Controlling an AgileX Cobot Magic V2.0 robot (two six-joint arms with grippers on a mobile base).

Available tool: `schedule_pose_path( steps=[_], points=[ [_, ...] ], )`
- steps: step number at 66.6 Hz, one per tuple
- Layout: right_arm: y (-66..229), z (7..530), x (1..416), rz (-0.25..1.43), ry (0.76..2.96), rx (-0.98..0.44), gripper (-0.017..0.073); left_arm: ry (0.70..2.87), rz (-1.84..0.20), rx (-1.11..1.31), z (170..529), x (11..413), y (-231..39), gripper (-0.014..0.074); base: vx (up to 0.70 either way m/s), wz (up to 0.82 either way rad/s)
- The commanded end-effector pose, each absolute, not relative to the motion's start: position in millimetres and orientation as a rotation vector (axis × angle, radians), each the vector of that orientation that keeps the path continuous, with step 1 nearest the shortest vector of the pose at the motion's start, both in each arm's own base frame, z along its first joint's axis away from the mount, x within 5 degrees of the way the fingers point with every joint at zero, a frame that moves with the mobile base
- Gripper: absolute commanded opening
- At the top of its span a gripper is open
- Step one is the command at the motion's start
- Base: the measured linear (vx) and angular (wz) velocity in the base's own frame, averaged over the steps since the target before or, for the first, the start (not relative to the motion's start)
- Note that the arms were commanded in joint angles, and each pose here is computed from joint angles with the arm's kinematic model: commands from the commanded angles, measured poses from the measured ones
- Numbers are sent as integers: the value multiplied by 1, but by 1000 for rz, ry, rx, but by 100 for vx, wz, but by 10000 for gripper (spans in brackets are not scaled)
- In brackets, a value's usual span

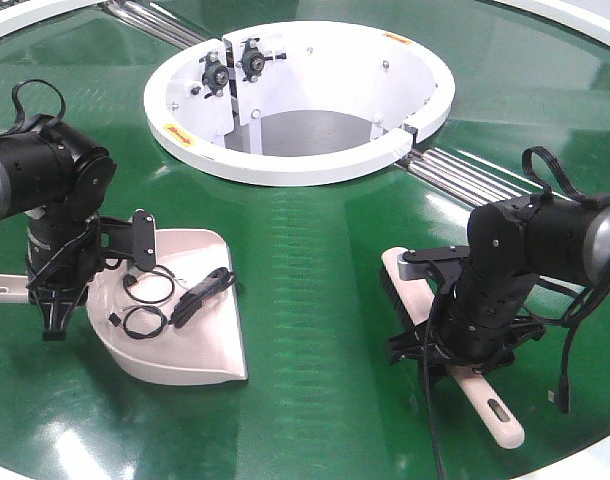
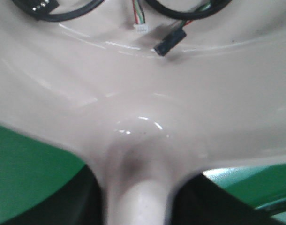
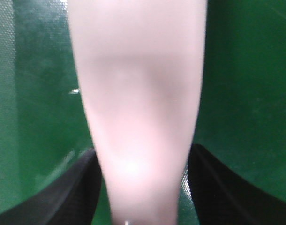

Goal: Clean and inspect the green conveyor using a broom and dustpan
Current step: 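Lower the dustpan and brush onto the conveyor and open both grippers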

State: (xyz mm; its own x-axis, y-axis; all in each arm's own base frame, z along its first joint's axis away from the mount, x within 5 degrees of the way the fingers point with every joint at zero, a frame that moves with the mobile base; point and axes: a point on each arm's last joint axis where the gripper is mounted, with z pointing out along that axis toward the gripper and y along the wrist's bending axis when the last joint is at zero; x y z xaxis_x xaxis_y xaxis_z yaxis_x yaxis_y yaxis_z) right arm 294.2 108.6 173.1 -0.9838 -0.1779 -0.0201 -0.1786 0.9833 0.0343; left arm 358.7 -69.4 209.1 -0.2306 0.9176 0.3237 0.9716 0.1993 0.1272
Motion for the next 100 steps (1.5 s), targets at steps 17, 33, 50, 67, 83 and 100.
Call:
schedule_pose_path(
  steps=[17,33,50,67,83,100],
  points=[
    [107,192,295,59,3046,-300,412,-2410,-460,-1789,234,355,-72,550,0,0],
    [105,194,295,40,3040,-313,412,-2425,-437,-1784,237,352,-73,594,0,0],
    [103,223,290,73,2919,-303,412,-2469,-455,-1797,253,346,-72,585,0,0],
    [97,257,279,78,2813,-308,412,-2581,-495,-1831,292,329,-70,585,0,0],
    [89,302,262,104,2601,-303,412,-2878,-533,-1665,337,303,-64,585,0,0],
    [81,360,238,193,2253,-264,412,-3114,-489,-1430,355,289,-62,585,0,0]
  ],
)
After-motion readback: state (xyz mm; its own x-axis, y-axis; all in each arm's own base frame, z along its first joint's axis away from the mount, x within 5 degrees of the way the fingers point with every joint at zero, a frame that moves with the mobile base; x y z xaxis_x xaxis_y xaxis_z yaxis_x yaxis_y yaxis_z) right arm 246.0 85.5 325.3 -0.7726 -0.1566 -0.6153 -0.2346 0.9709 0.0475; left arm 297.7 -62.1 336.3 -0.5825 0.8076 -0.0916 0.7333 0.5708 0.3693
